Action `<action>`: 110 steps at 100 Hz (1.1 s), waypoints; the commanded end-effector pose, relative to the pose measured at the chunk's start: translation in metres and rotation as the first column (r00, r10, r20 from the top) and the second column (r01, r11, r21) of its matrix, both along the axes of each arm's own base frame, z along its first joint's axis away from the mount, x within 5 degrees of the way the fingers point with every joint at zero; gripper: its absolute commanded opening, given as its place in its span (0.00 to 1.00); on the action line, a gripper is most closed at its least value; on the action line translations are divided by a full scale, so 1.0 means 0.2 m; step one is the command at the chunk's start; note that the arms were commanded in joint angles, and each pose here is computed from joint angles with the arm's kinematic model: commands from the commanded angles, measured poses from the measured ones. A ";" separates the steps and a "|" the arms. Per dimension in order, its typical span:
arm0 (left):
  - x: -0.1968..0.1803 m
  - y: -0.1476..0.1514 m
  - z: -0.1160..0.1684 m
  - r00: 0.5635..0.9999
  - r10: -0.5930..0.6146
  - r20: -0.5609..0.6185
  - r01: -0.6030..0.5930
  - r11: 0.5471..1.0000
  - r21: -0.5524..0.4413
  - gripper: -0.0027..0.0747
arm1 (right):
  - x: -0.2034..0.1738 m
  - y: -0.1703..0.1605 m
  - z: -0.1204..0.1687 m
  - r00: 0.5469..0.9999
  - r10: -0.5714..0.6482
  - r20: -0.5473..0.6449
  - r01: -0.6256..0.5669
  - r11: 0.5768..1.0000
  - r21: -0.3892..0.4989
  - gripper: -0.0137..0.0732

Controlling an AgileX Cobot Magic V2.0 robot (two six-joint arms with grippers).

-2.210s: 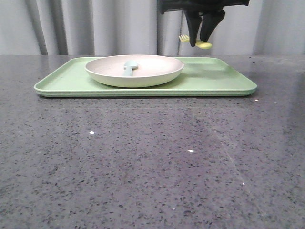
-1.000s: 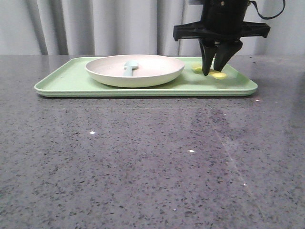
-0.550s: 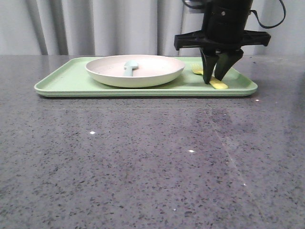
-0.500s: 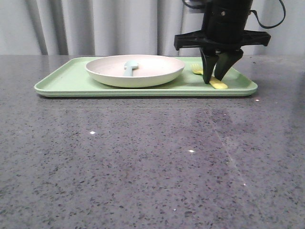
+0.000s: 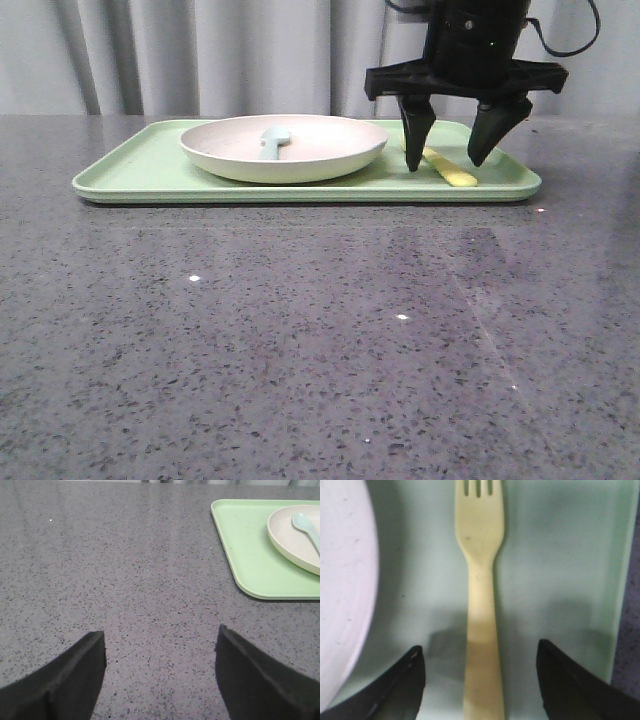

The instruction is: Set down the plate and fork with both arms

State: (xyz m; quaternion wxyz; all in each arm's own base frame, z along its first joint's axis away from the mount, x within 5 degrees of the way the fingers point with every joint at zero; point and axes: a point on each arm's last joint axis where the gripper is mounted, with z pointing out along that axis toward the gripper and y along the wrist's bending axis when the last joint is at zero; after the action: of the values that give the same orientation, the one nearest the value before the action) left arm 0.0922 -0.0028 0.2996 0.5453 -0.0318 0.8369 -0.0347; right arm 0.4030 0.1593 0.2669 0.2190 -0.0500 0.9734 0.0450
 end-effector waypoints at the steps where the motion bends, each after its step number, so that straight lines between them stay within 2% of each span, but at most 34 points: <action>1: 0.01 0.00 0.08 0.995 -0.001 0.100 0.002 1.000 -0.014 0.63 | -0.06 -0.04 0.29 0.985 -0.004 0.175 -0.007 0.998 0.060 0.73; 14: 0.01 0.00 0.08 0.995 -0.001 0.100 0.002 1.000 -0.014 0.63 | -0.14 -0.09 0.46 0.964 0.000 0.267 -0.015 0.998 0.053 0.73; 29: 0.01 0.00 0.08 0.995 -0.001 0.100 0.002 1.000 -0.014 0.63 | -0.26 -0.16 0.68 0.920 0.006 0.393 -0.013 1.000 0.017 0.72; 43: 0.01 0.00 0.08 0.995 -0.001 0.100 0.002 1.000 -0.014 0.63 | -0.38 -0.24 0.80 0.887 0.013 0.462 0.003 0.999 -0.034 0.72; 57: 0.01 0.00 0.08 0.995 -0.001 0.100 0.002 1.000 -0.014 0.63 | -0.53 -0.32 0.78 0.885 0.024 0.464 0.009 0.998 -0.070 0.72; 67: 0.01 0.00 0.08 0.995 -0.001 0.100 0.002 1.000 -0.014 0.63 | -0.63 -0.38 0.71 0.892 0.021 0.452 0.015 0.997 -0.076 0.72; 110: 0.01 0.00 0.08 0.995 -0.001 0.100 0.002 1.000 -0.014 0.63 | -1.08 -0.69 0.48 0.886 -0.103 0.452 0.146 0.987 -0.062 0.72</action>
State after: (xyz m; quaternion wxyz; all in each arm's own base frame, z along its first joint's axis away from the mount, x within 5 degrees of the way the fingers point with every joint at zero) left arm 0.0922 -0.0028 0.2996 0.5453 -0.0318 0.8369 -0.0347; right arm 0.1993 0.0292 0.3533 0.3880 -0.0085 0.9213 -0.0248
